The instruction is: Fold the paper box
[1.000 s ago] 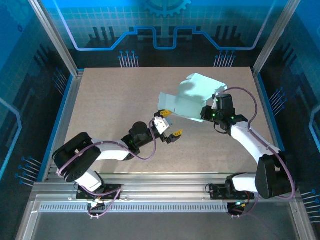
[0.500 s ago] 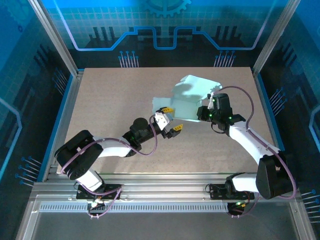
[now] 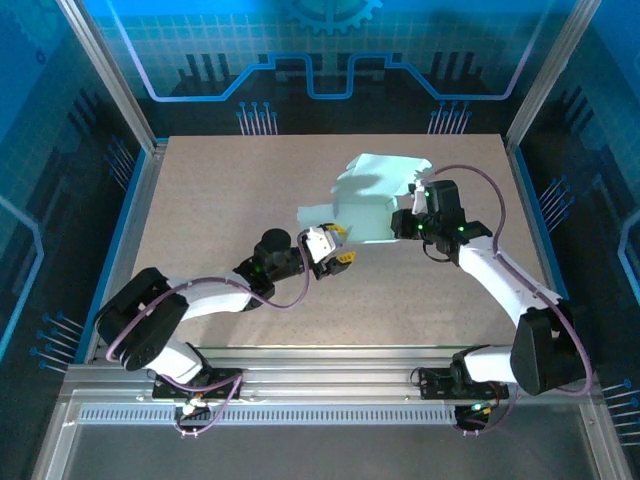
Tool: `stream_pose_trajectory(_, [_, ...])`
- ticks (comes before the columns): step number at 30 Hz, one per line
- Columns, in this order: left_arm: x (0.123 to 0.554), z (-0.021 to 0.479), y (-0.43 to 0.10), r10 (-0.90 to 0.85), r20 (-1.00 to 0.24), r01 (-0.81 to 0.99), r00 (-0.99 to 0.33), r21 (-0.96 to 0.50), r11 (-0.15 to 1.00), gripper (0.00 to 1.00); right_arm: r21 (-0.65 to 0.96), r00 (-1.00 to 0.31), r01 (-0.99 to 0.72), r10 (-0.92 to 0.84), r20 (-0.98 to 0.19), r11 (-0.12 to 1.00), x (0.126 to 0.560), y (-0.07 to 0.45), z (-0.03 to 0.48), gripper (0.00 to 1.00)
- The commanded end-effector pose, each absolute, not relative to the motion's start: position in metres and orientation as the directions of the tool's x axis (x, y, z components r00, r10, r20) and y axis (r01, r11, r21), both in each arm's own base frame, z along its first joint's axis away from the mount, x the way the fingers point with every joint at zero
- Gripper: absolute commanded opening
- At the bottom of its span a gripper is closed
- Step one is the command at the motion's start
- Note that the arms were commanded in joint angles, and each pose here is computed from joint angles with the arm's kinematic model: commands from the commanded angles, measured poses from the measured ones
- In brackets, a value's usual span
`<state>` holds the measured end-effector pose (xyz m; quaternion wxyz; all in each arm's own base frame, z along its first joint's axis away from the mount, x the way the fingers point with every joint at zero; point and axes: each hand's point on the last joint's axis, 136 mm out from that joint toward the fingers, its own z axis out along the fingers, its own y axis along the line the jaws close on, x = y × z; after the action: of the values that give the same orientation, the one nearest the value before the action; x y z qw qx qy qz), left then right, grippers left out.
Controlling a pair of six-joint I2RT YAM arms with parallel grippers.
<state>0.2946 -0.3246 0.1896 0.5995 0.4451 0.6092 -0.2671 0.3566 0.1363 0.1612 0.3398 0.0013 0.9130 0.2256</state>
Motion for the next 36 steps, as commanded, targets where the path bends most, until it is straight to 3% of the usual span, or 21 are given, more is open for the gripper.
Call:
stream_pose_trajectory(1, [0.283, 0.185, -0.327, 0.280, -0.950, 0.892, 0.140, 0.244, 0.381, 0.52, 0.448, -0.763, -0.207, 0.143, -0.630, 0.869, 0.361, 0.151, 0.177, 0.00])
stream_pose_trajectory(4, [0.279, 0.183, -0.327, 0.301, -0.943, 0.900, 0.143, 0.250, 0.356, 0.51, 0.459, -0.771, -0.222, 0.133, -0.623, 0.860, 0.361, 0.155, 0.178, 0.00])
stream_pose_trajectory(6, [0.279, 0.184, -0.327, 0.299, -0.943, 0.902, 0.147, 0.252, 0.352, 0.42, 0.470, -0.775, -0.238, 0.125, -0.619, 0.850, 0.361, 0.159, 0.178, 0.00])
stream_pose_trajectory(11, [0.277, 0.186, -0.328, 0.292, -0.945, 0.905, 0.150, 0.250, 0.345, 0.33, 0.467, -0.786, -0.260, 0.096, -0.611, 0.845, 0.359, 0.163, 0.177, 0.00])
stream_pose_trajectory(17, [0.277, 0.184, -0.327, 0.299, -0.943, 0.903, 0.148, 0.252, 0.347, 0.13, 0.462, -0.788, -0.253, 0.095, -0.608, 0.850, 0.359, 0.162, 0.176, 0.00])
stream_pose_trajectory(19, [0.276, 0.186, -0.327, 0.297, -0.943, 0.903, 0.153, 0.255, 0.345, 0.13, 0.461, -0.788, -0.254, 0.095, -0.608, 0.850, 0.359, 0.162, 0.176, 0.00])
stream_pose_trajectory(20, [0.277, 0.185, -0.327, 0.297, -0.943, 0.903, 0.150, 0.254, 0.348, 0.17, 0.462, -0.789, -0.253, 0.095, -0.606, 0.850, 0.358, 0.162, 0.176, 0.00])
stream_pose_trajectory(21, [0.277, 0.185, -0.326, 0.299, -0.943, 0.902, 0.149, 0.254, 0.350, 0.28, 0.461, -0.791, -0.252, 0.094, -0.605, 0.851, 0.359, 0.162, 0.175, 0.00])
stream_pose_trajectory(23, [0.277, 0.186, -0.326, 0.296, -0.943, 0.899, 0.154, 0.257, 0.354, 0.31, 0.462, -0.791, -0.251, 0.094, -0.604, 0.851, 0.359, 0.162, 0.175, 0.00])
stream_pose_trajectory(25, [0.277, 0.186, -0.326, 0.295, -0.943, 0.900, 0.152, 0.256, 0.354, 0.31, 0.460, -0.792, -0.248, 0.095, -0.604, 0.852, 0.359, 0.161, 0.174, 0.00])
stream_pose_trajectory(29, [0.276, 0.187, -0.327, 0.289, -0.946, 0.903, 0.148, 0.248, 0.350, 0.13, 0.462, -0.791, -0.250, 0.096, -0.605, 0.851, 0.359, 0.162, 0.175, 0.00])
stream_pose_trajectory(31, [0.276, 0.188, -0.327, 0.288, -0.946, 0.903, 0.147, 0.247, 0.351, 0.09, 0.462, -0.792, -0.249, 0.095, -0.603, 0.851, 0.359, 0.162, 0.175, 0.00])
stream_pose_trajectory(33, [0.276, 0.188, -0.326, 0.287, -0.946, 0.903, 0.148, 0.248, 0.352, 0.12, 0.461, -0.792, -0.249, 0.095, -0.603, 0.852, 0.359, 0.162, 0.174, 0.00])
stream_pose_trajectory(36, [0.276, 0.188, -0.326, 0.286, -0.946, 0.900, 0.151, 0.251, 0.357, 0.24, 0.457, -0.792, -0.245, 0.096, -0.603, 0.855, 0.360, 0.161, 0.174, 0.00])
